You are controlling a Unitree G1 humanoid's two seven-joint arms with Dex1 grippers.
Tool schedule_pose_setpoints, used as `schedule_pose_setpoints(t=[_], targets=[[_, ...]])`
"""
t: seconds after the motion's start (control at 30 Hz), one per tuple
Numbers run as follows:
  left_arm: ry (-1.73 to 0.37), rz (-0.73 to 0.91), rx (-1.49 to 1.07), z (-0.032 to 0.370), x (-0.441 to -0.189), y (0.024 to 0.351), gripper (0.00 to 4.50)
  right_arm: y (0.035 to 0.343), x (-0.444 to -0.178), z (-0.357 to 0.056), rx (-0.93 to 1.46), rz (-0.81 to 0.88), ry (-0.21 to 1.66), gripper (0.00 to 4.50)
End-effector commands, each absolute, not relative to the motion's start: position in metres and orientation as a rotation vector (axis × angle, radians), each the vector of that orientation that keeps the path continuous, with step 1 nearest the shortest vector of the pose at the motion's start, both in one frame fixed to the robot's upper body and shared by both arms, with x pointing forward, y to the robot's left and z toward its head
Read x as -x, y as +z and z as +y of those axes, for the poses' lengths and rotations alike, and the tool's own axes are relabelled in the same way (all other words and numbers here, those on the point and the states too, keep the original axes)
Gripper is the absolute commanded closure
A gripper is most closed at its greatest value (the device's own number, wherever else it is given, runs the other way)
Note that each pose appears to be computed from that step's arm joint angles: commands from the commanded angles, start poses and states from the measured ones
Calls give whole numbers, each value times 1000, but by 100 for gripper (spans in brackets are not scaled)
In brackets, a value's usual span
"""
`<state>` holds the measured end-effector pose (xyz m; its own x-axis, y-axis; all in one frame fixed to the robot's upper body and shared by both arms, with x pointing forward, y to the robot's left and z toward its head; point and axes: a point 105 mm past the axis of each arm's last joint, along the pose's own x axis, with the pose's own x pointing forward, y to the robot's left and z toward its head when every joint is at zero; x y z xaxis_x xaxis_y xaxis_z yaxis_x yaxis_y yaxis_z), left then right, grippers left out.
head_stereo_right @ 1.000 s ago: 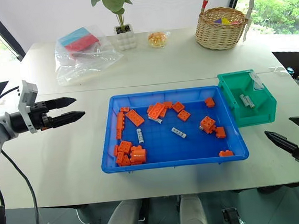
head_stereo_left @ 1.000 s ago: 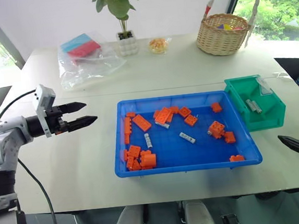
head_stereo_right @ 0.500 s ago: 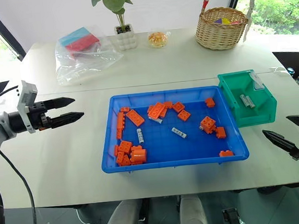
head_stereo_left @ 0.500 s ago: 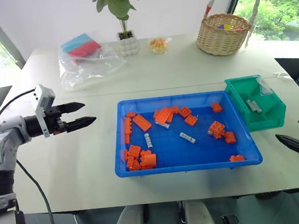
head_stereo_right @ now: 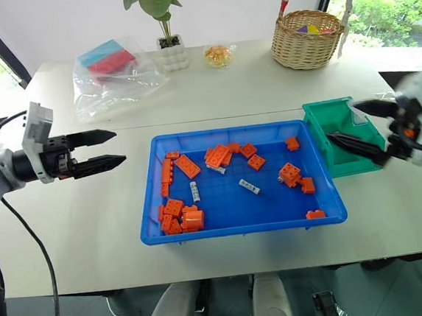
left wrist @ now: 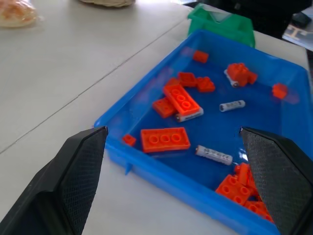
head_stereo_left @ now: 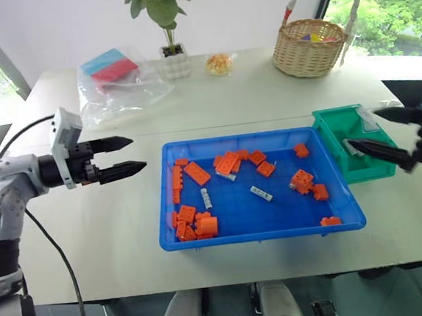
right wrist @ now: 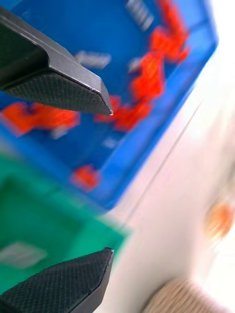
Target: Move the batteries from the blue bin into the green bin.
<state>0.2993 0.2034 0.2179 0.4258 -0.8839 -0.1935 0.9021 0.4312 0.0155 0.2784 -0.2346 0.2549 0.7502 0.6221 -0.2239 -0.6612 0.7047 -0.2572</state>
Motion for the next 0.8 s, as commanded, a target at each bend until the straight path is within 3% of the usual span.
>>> schedule_pose_setpoints(t=[0.03,0.2,0.33,0.53,0.8], targets=[[-1227,158,-183,194,-282,234,0,239,-291,-180,297,214,858,7],[-1274,180,-239,193,-274,237,0,210,-307,-110,263,362,941,7],[-1317,214,-258,193,-266,234,0,187,-300,-61,162,523,1030,7],[-1326,221,-300,191,-267,229,0,164,-297,-30,80,675,1022,7],[-1332,205,-287,188,-270,230,0,153,-298,-20,-1,740,1010,7]])
